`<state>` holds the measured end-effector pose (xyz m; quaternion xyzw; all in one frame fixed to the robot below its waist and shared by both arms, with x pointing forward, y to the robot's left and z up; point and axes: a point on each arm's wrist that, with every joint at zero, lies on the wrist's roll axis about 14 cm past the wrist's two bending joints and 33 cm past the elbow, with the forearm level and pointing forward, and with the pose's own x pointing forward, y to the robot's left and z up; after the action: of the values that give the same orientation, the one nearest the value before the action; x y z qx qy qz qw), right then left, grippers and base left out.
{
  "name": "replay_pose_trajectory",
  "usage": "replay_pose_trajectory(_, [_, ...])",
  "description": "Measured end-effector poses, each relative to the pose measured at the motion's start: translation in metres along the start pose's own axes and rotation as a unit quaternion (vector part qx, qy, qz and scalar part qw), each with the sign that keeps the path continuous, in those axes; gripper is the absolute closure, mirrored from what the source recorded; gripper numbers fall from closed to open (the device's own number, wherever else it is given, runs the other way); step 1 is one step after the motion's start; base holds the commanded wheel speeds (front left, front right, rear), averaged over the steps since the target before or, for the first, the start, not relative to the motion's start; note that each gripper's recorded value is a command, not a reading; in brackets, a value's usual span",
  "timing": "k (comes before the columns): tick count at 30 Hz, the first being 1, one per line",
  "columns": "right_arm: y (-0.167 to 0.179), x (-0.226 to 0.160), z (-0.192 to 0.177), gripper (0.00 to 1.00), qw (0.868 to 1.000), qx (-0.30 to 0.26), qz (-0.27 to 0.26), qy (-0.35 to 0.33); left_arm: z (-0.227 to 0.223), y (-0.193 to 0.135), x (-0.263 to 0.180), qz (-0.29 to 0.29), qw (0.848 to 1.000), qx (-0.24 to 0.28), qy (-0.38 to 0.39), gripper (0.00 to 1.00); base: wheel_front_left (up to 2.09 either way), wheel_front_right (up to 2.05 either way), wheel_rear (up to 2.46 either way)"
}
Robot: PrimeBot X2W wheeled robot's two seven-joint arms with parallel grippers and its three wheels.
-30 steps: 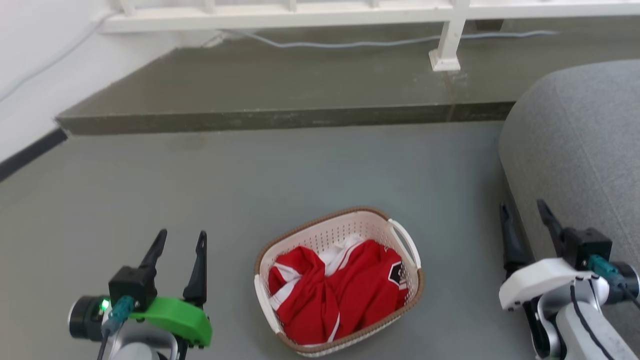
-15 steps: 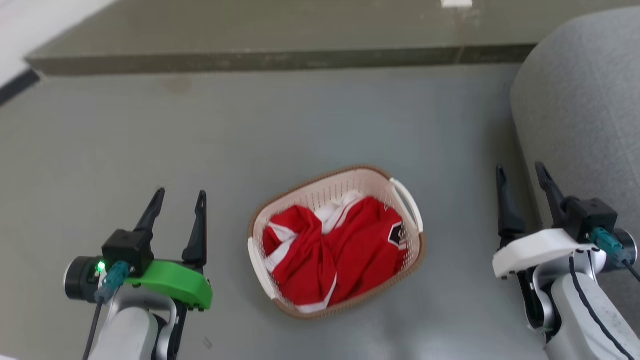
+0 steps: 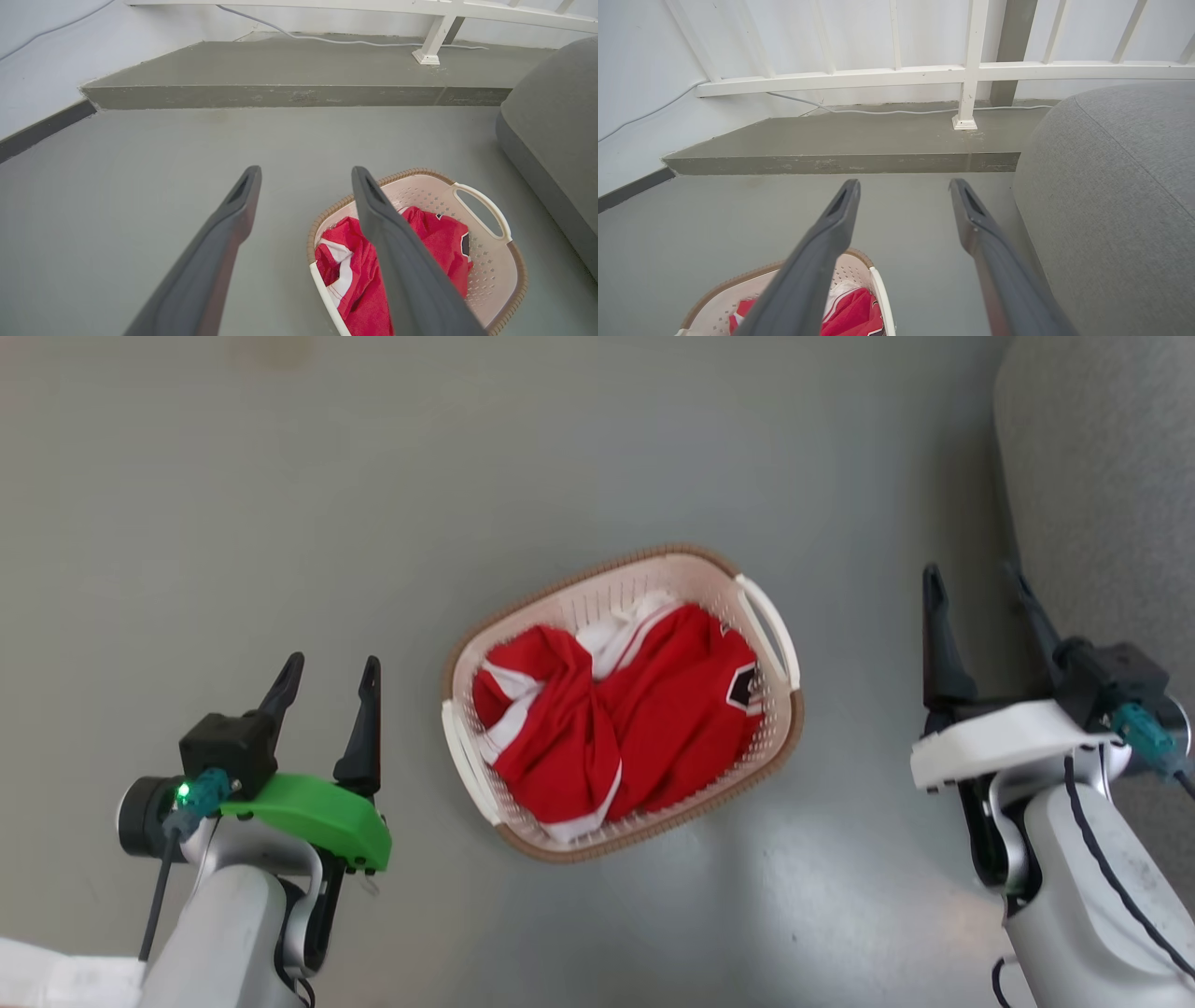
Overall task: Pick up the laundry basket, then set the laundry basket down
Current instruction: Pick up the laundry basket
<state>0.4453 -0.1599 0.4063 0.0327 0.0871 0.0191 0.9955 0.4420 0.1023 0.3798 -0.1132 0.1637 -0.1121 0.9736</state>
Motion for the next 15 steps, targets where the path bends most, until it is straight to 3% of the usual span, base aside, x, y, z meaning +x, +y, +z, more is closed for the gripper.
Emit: replay_pose_trajectory(15, [-0.006,0.041,-0.031,0.00,1.000,0.003,-0.009,0.015,-0.107,0.005,0.041,-0.017,0.983,-0.056,0.175,0.00,0.00,0.00,0.00])
